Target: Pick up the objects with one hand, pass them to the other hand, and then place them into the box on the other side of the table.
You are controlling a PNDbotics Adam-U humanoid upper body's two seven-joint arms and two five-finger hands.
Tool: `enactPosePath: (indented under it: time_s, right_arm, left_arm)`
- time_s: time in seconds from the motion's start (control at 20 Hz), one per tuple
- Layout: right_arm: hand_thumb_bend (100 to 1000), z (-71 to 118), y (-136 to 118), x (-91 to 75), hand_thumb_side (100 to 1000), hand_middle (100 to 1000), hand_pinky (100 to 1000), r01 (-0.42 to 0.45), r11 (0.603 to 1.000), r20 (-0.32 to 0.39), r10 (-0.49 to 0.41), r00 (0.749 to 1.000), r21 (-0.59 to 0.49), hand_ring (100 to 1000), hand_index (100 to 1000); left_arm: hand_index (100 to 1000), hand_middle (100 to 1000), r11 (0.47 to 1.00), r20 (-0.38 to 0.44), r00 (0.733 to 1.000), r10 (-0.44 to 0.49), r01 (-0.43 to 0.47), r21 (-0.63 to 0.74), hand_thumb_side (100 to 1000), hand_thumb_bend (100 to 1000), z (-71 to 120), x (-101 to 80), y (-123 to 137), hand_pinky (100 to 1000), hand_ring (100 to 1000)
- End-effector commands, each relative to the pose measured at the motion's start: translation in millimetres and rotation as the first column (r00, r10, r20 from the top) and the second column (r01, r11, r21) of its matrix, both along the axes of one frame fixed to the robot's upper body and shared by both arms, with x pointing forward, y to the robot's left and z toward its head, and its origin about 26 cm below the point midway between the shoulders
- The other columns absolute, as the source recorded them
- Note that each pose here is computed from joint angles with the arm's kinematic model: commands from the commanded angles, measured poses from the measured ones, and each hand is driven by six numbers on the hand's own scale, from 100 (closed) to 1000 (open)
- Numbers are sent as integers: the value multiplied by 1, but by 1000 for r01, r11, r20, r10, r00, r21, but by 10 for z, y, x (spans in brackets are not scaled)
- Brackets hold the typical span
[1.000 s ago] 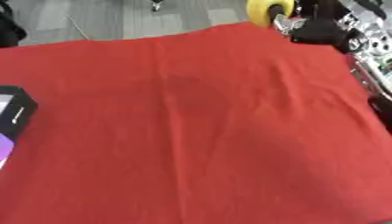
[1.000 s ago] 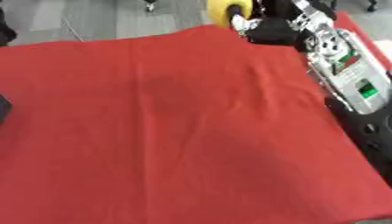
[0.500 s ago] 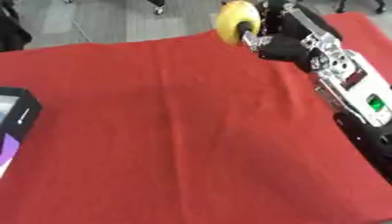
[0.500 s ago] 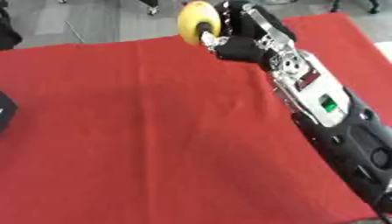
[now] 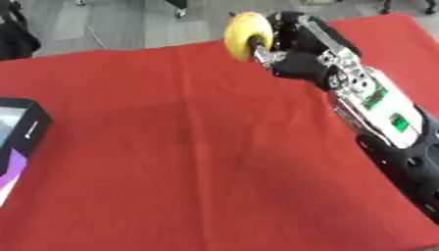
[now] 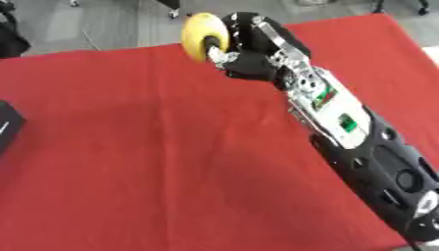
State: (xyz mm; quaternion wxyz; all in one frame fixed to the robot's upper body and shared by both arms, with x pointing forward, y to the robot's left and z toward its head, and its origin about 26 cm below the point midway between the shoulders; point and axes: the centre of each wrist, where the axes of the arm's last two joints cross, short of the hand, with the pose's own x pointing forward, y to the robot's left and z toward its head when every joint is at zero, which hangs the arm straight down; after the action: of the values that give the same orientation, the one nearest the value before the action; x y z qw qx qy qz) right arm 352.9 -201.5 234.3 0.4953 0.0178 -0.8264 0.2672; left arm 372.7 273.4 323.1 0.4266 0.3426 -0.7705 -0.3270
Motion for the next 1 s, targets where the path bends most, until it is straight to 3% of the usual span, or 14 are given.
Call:
enactPosePath:
  time_s: [0.05,0.35,0.7,1.0]
  right_arm:
    - [100,91,44,-22,130,441,714,-22,1000,46,23,999,-17,609,605]
    - [100,71,108,-30,125,441,714,-42,999,57,44,997,-32,610,606]
    - [100,57,197,-81,111,442,715,-85,994,77,91,993,-70,611,605]
    - [100,50,250,-123,109,440,714,-113,990,86,120,989,-83,609,604]
  left_arm:
    - [744,686,997,-30,999,-34,36,61,547,571,83,0,-75,765,711]
    - [760,700,980,-161,979,-121,143,138,570,577,56,18,-307,770,722]
    - [773,711,949,-315,935,-160,233,211,588,584,-29,88,-554,773,732]
    - [810,721,929,-392,906,-159,272,251,584,597,-118,147,-714,776,741]
